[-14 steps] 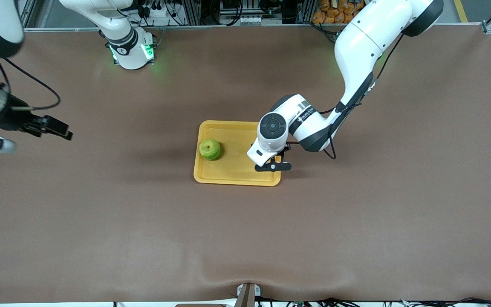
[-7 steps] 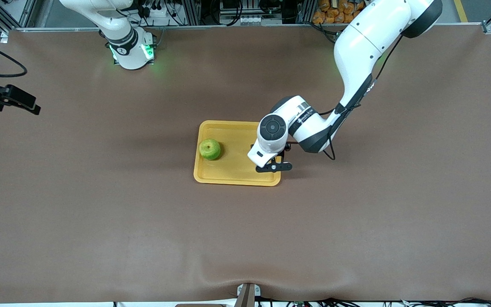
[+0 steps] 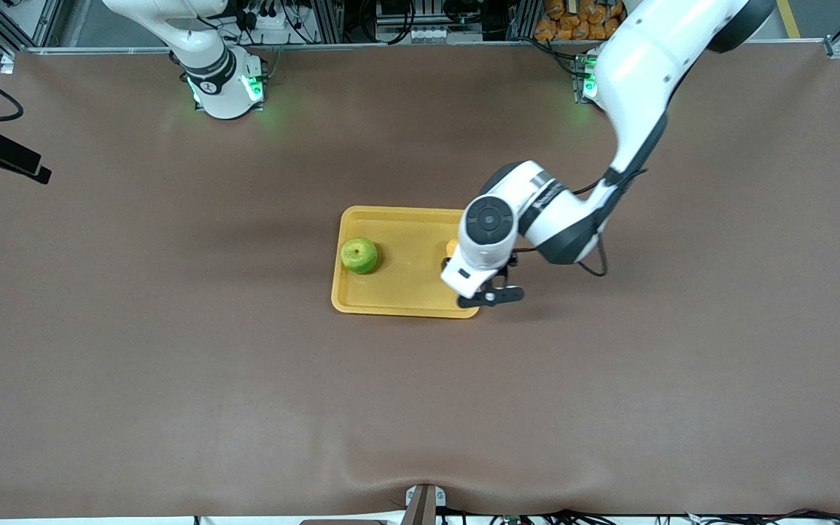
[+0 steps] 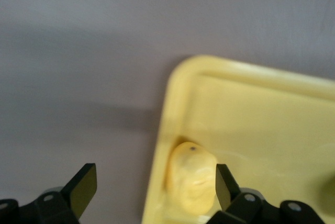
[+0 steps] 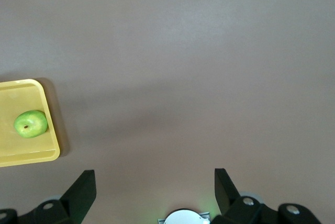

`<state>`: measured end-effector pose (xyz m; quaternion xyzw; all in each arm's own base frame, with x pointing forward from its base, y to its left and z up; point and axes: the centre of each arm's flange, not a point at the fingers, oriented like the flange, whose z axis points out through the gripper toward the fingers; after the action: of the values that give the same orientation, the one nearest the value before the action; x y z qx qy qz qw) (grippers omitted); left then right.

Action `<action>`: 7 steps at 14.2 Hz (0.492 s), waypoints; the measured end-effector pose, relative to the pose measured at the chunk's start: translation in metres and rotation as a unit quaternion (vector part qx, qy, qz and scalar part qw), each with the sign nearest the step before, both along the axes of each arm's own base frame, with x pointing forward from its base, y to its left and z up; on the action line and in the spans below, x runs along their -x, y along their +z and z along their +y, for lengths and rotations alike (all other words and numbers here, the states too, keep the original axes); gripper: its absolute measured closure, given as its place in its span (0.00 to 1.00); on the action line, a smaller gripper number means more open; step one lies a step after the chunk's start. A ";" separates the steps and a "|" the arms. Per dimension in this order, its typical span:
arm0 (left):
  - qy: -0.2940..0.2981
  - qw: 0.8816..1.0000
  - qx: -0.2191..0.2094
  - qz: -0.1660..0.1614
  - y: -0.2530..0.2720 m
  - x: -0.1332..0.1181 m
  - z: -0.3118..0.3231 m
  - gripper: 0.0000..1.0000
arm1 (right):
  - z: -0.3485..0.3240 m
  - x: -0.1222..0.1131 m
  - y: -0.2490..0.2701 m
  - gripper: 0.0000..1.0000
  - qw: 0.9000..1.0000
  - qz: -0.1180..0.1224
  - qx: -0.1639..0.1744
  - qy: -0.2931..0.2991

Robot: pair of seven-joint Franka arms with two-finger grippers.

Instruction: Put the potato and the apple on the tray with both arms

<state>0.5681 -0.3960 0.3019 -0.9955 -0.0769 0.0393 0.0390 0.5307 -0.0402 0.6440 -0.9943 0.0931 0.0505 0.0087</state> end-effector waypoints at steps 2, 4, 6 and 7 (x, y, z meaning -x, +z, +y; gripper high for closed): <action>0.036 0.999 -0.008 -0.024 0.057 -0.022 0.046 0.00 | 0.005 0.002 0.001 0.00 1.000 0.005 0.001 -0.012; 0.071 0.996 -0.017 -0.042 0.102 -0.038 0.094 0.00 | 0.011 0.004 0.001 0.00 1.000 0.011 -0.002 -0.019; 0.080 0.995 -0.029 -0.047 0.137 -0.049 0.145 0.00 | 0.012 0.009 0.004 0.00 1.000 0.022 -0.011 -0.019; 0.073 0.996 -0.033 -0.048 0.152 -0.053 0.170 0.00 | 0.012 0.013 0.007 0.00 0.999 0.028 -0.014 -0.019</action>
<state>0.6210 -0.2261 0.4536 -0.9862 -0.1522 -0.0086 0.0652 0.5181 -0.0279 0.6513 -0.9905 0.1111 0.0790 0.0207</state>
